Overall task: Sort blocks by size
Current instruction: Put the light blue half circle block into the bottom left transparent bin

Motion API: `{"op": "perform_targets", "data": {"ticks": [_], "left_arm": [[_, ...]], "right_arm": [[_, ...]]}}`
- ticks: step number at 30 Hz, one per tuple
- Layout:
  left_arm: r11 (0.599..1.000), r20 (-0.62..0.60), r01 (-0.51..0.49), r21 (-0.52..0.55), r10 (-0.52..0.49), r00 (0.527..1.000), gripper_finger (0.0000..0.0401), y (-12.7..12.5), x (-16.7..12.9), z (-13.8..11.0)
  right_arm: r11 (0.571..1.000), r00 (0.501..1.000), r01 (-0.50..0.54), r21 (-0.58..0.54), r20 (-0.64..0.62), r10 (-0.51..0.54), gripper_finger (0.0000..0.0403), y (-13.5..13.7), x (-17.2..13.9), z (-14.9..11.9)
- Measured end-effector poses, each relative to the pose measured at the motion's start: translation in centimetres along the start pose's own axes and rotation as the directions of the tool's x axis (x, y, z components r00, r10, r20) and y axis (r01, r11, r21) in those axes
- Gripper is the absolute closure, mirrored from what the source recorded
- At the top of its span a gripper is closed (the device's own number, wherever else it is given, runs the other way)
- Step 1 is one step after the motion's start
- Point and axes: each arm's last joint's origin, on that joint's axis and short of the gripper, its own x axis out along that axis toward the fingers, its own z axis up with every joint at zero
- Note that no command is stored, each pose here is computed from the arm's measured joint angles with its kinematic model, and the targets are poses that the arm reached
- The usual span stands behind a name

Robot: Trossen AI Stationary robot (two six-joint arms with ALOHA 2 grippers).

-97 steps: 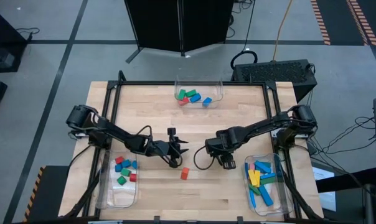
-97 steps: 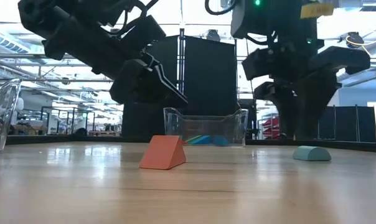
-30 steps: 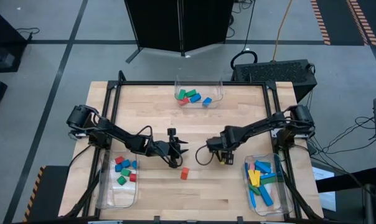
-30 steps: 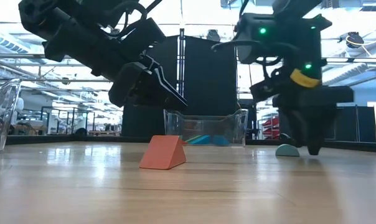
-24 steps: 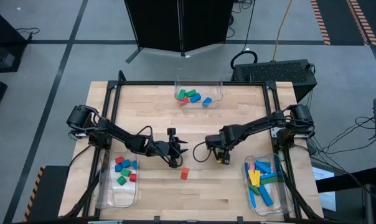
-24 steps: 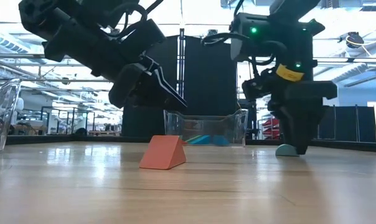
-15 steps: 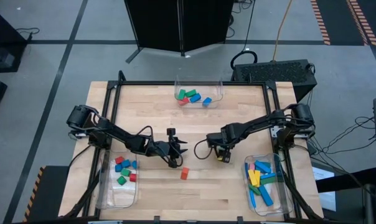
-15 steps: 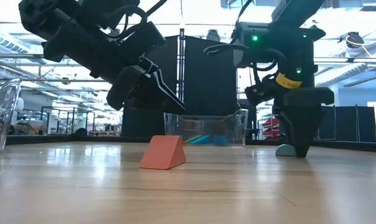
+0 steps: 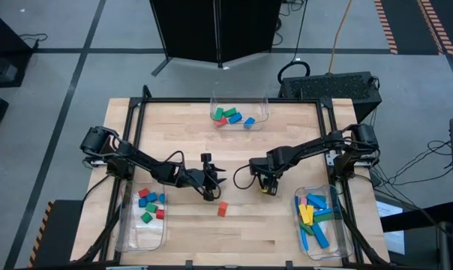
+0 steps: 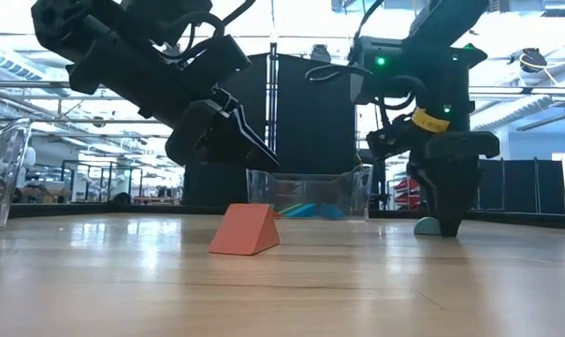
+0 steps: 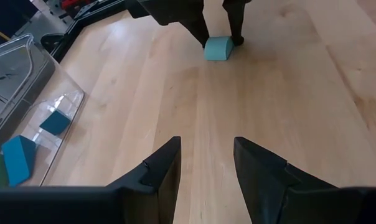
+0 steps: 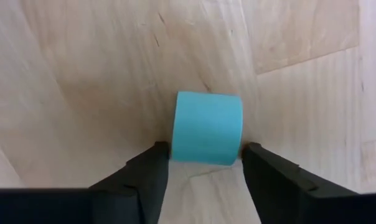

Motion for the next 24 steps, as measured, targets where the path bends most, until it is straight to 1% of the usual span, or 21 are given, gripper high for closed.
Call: {"op": "perform_targets", "data": {"ticks": [5, 9, 12, 16, 18, 20, 24], "left_arm": [[1.0, 0.0, 0.0, 0.0, 0.0, 1.0, 0.0251, 0.0, 0.0, 0.0], [1.0, 0.0, 0.0, 0.0, 0.0, 1.0, 0.0251, 0.0, 0.0, 0.0], [1.0, 0.0, 0.0, 0.0, 0.0, 1.0, 0.0251, 0.0, 0.0, 0.0], [1.0, 0.0, 0.0, 0.0, 0.0, 1.0, 0.0251, 0.0, 0.0, 0.0], [1.0, 0.002, 0.013, 0.015, -0.013, 1.0, 0.0251, 0.0, 0.0, 0.0], [0.998, 0.011, 0.057, 0.042, -0.057, 0.998, 0.0251, -0.2, 0.0, 0.0], [0.993, 0.036, 0.088, 0.077, -0.091, 0.995, 0.0251, -0.4, -0.1, 0.3]], "right_arm": [[1.0, 1.0, 0.004, -0.016, 0.008, -0.004, 0.0248, -0.2, -0.1, 0.2], [0.998, 1.0, 0.012, -0.058, 0.019, -0.011, 0.027, -0.1, -0.4, 0.6], [0.994, 0.998, 0.023, -0.11, 0.053, -0.017, 0.0277, 0.1, -0.8, 1.2], [0.99, 0.996, 0.021, -0.141, 0.092, -0.008, 0.0275, 0.3, -1.4, 1.9], [0.988, 0.994, -0.014, -0.154, 0.105, 0.03, 0.0273, 0.6, -1.8, 2.3], [0.984, 0.988, -0.061, -0.168, 0.128, 0.083, 0.0272, 0.9, -2.1, 2.8], [0.954, 0.954, -0.204, -0.218, 0.175, 0.244, 0.0272, 1.6, -2.4, 3.6]]}}
